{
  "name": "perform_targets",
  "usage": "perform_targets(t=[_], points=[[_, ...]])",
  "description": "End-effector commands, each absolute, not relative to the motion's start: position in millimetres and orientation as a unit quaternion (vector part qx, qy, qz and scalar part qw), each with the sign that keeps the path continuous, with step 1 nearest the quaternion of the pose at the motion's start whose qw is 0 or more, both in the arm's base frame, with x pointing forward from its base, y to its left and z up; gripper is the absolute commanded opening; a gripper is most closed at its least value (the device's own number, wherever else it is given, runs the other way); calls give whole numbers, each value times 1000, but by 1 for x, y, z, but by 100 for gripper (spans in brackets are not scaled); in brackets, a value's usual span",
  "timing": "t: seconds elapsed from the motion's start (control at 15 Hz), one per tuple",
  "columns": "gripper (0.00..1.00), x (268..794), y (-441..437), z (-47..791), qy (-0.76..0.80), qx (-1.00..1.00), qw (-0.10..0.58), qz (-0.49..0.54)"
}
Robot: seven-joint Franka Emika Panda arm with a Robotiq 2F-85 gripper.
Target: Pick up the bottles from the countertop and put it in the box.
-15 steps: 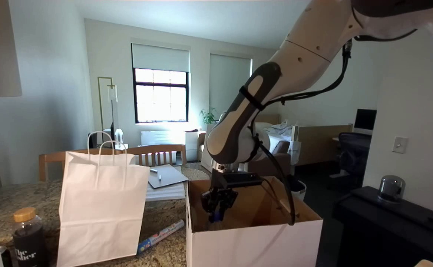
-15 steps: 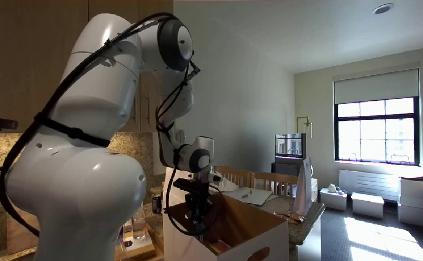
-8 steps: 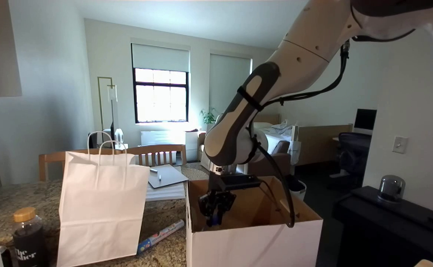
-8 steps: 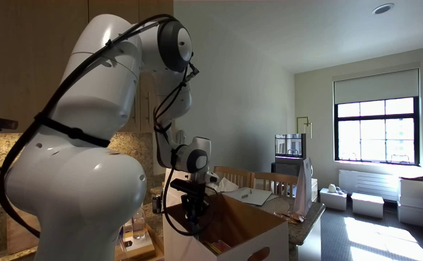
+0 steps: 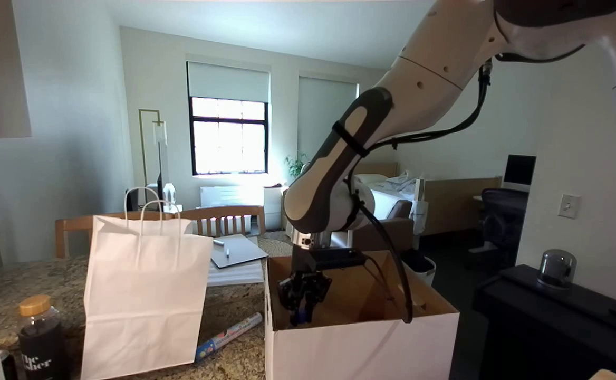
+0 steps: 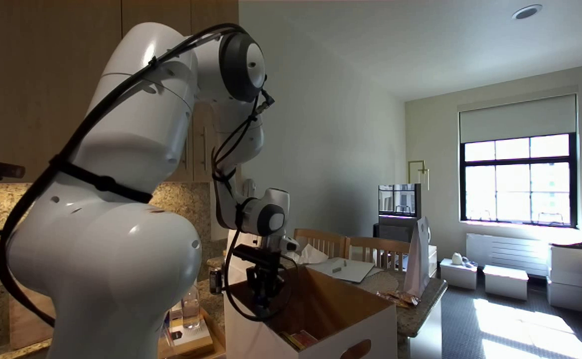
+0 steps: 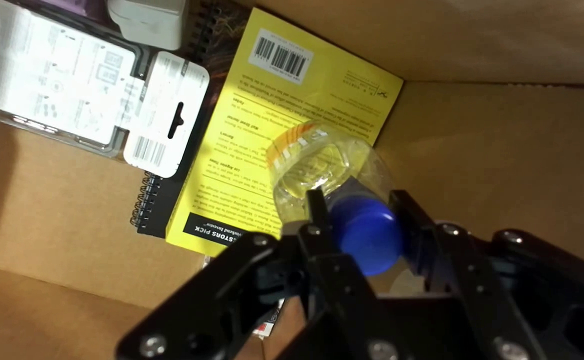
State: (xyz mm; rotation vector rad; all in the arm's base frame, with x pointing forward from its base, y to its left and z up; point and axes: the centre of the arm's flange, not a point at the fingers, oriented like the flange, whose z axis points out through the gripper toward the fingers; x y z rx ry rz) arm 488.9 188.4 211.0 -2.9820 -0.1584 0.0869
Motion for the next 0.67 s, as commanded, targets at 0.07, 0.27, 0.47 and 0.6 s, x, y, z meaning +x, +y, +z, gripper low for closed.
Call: perform_targets(t=[0.07,0.27,0.47,0.6], points=[[15,494,190,197,-55,-995,71,43],[14,493,190,195,-56,-996,57,48],[61,491,193,194,-65,-995,50,48],[66,490,193,192,-70,-995,47,51]])
